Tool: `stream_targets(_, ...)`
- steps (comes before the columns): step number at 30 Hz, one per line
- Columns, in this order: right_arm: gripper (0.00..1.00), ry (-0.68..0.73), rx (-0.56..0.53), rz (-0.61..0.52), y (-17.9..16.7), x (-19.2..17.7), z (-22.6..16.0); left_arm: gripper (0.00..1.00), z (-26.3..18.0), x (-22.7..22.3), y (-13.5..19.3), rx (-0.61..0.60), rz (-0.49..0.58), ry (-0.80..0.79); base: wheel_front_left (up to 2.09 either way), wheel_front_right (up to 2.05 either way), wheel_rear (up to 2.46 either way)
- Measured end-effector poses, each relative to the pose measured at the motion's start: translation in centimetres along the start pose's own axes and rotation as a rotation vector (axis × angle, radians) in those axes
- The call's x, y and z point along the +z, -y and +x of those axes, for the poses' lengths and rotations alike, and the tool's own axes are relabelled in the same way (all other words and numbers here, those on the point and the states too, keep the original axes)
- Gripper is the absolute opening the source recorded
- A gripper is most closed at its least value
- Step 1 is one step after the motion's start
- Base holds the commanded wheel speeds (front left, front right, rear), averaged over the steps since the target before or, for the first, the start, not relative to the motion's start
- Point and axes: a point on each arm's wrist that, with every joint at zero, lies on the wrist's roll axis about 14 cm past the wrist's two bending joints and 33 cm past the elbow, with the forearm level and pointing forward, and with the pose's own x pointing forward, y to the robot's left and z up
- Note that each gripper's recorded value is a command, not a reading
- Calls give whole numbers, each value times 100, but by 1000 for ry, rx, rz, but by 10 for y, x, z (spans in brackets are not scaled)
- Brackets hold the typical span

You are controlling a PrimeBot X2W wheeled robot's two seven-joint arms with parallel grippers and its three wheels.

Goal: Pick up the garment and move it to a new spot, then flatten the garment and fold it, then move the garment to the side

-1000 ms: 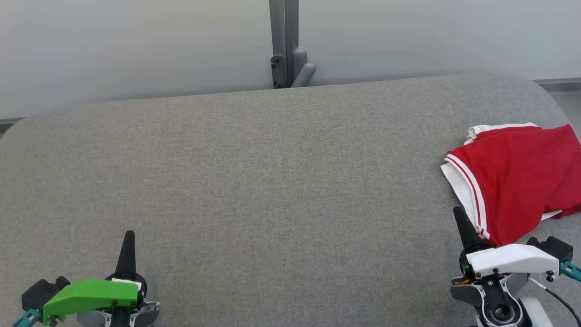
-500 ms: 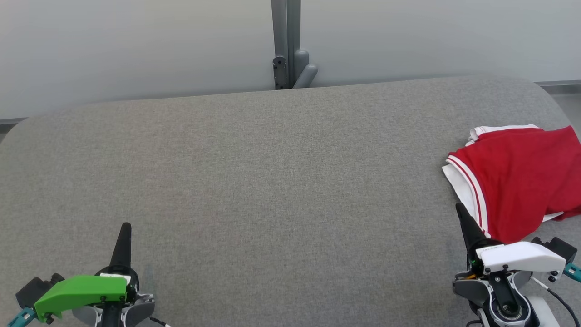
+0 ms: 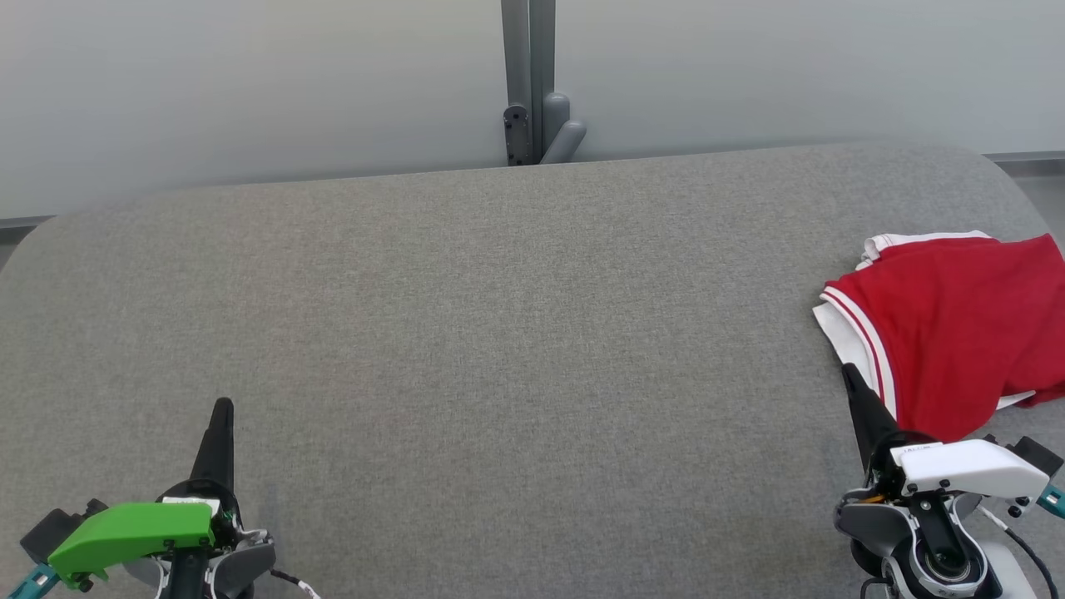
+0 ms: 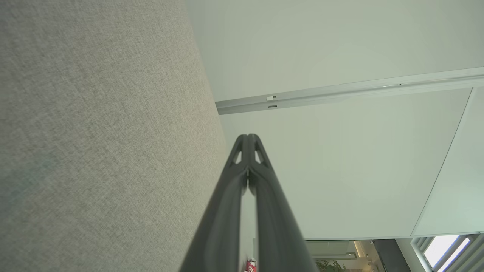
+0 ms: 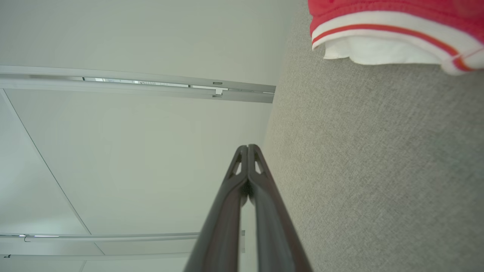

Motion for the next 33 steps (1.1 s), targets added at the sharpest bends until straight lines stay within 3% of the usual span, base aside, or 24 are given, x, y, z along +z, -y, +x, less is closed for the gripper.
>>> stream_targets(21, 0, -5, 43, 140, -12, 2, 2, 0, 1, 7, 16, -64, -140, 6, 0, 0, 0)
stream_targets(33, 0, -5, 43, 141, -12, 3, 2, 0, 1, 7, 17, -67, -139, 5, 0, 0, 0)
